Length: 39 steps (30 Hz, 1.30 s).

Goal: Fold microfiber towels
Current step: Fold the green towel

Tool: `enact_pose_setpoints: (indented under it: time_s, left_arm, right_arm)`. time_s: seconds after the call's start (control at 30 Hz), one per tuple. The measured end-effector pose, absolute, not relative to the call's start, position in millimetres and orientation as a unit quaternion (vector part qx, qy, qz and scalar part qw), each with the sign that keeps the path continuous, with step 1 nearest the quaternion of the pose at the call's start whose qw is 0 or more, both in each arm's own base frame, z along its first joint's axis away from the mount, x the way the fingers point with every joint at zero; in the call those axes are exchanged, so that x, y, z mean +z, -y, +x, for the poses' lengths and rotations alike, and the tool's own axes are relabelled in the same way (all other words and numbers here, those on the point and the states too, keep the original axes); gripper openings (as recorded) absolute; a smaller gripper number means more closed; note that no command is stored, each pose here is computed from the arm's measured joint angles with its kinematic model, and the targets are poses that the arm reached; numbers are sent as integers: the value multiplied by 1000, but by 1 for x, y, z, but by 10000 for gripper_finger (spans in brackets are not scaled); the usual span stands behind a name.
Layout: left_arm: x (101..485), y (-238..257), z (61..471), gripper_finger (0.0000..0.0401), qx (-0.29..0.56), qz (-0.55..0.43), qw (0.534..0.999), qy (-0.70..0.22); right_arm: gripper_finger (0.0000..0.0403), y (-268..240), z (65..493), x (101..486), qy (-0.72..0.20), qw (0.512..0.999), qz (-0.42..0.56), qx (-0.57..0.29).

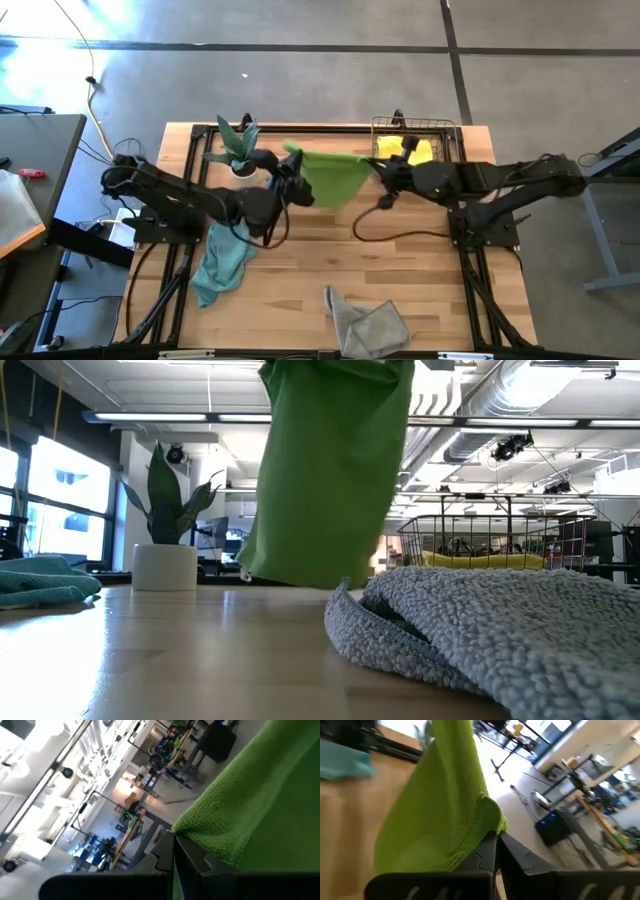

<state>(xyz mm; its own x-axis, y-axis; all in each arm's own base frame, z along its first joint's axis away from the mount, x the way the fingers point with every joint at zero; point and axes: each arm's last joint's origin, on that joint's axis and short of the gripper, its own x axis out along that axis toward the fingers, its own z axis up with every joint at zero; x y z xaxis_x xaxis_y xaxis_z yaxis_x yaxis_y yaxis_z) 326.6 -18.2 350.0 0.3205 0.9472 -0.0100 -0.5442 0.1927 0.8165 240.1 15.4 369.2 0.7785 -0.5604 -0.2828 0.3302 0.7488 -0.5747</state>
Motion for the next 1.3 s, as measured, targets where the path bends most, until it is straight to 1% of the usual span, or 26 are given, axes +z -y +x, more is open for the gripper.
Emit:
enact_pose_setpoints:
  time_s: [0.07,0.2,0.3,0.37,0.53,0.63,0.77,0.87,0.97,1.07,1.13,1.17,1.23,1.3]
  left_arm:
    - [349,9,323,0,513,365,726,-276]
    - [336,1,322,0,483,349,751,-284]
    - [326,-4,319,0,461,341,761,-305]
    - [322,-11,318,0,455,331,764,-316]
    - [323,-43,314,0,479,306,755,-327]
    - [323,-68,311,0,487,293,750,-339]
    - [330,-98,305,0,533,292,719,-339]
    - [344,-110,299,0,559,296,706,-318]
    - [355,-110,293,0,572,289,709,-294]
    - [352,-98,290,0,558,274,723,-300]
    - [338,-86,289,0,531,244,746,-318]
    - [329,-79,288,0,503,218,767,-335]
    - [309,-65,285,0,429,128,813,-373]
    - [291,-51,291,0,375,56,833,-404]
  right_arm:
    - [0,-7,246,369,-224,902,-260,-262]
    - [0,7,251,369,-216,902,-246,-280]
    - [0,14,254,367,-210,920,-211,-256]
    - [0,19,258,363,-217,925,-204,-237]
    - [0,41,271,359,-214,911,-226,-271]
    - [0,59,280,356,-214,899,-256,-285]
    - [0,84,285,357,-202,883,-285,-313]
    - [0,102,282,361,-188,873,-290,-345]
    - [0,112,280,362,-174,882,-277,-338]
    - [0,113,280,357,-173,907,-238,-300]
    - [0,111,279,348,-193,926,-190,-262]
    - [0,108,279,342,-212,934,-158,-239]
    - [0,101,277,330,-255,944,-89,-190]
    - [0,91,275,319,-297,943,-39,-143]
